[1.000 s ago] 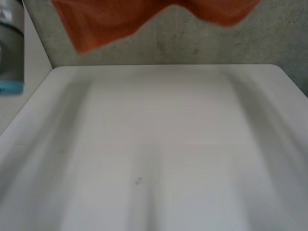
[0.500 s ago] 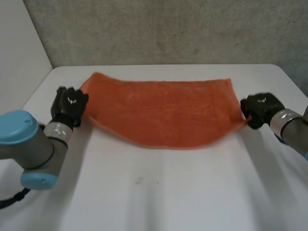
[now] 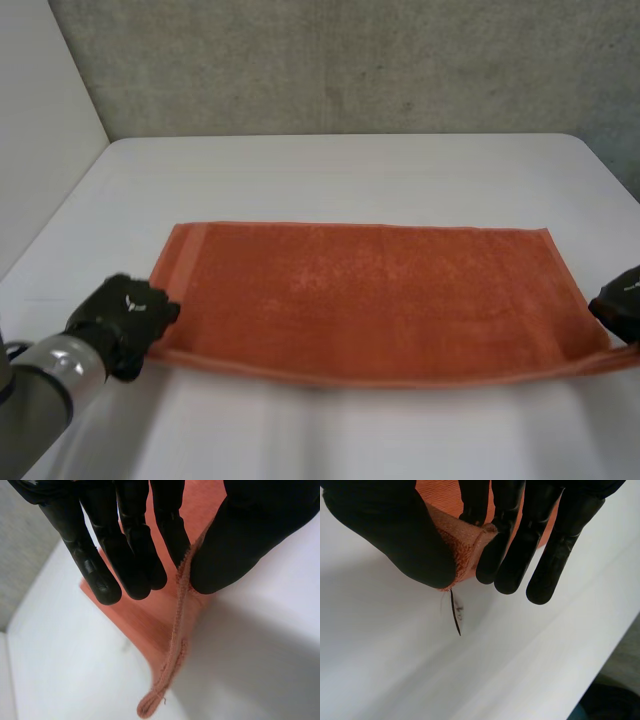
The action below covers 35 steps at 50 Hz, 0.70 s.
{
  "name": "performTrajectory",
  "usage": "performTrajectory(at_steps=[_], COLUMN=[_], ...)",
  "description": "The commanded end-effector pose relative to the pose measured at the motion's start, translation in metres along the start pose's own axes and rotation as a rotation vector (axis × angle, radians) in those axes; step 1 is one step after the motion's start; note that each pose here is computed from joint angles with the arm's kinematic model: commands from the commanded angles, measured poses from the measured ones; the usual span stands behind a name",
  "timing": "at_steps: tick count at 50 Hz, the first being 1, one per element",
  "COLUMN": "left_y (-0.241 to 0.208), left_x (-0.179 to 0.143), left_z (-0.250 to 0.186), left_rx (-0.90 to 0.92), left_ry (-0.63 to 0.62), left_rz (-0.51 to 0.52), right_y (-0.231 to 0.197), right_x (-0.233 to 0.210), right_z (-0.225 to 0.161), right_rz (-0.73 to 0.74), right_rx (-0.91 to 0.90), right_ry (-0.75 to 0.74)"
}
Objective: Fold the laundry
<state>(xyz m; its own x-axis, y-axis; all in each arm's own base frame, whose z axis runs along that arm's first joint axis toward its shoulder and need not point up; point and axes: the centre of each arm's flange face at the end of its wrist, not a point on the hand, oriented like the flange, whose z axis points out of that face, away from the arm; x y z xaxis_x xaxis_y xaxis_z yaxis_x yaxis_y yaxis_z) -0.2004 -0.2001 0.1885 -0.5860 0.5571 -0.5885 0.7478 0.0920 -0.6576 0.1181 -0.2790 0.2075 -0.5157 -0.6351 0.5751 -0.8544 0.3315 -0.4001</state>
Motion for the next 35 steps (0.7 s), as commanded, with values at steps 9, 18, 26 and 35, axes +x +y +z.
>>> performTrajectory(at_steps=[9, 18, 26, 35], left_y=[-0.023, -0.041, -0.045, -0.063], left_x=[-0.022, -0.041, -0.035, -0.010], left_z=[0.161, 0.213, 0.222, 0.187], left_rx=[0.219, 0.356, 0.444, 0.546], left_ry=[-0.193, -0.323, -0.367, -0.297], left_rz=[0.066, 0.094, 0.103, 0.124], right_y=[-0.058, -0.085, -0.092, -0.089], right_x=[0.023, 0.051, 0.044, 0.034], right_z=[0.106, 0.147, 0.160, 0.129], right_rz=[0.216, 0.233, 0.286, 0.425], right_rx=[0.324, 0.420, 0.442, 0.465], right_ry=[0.232, 0.459, 0.455, 0.382])
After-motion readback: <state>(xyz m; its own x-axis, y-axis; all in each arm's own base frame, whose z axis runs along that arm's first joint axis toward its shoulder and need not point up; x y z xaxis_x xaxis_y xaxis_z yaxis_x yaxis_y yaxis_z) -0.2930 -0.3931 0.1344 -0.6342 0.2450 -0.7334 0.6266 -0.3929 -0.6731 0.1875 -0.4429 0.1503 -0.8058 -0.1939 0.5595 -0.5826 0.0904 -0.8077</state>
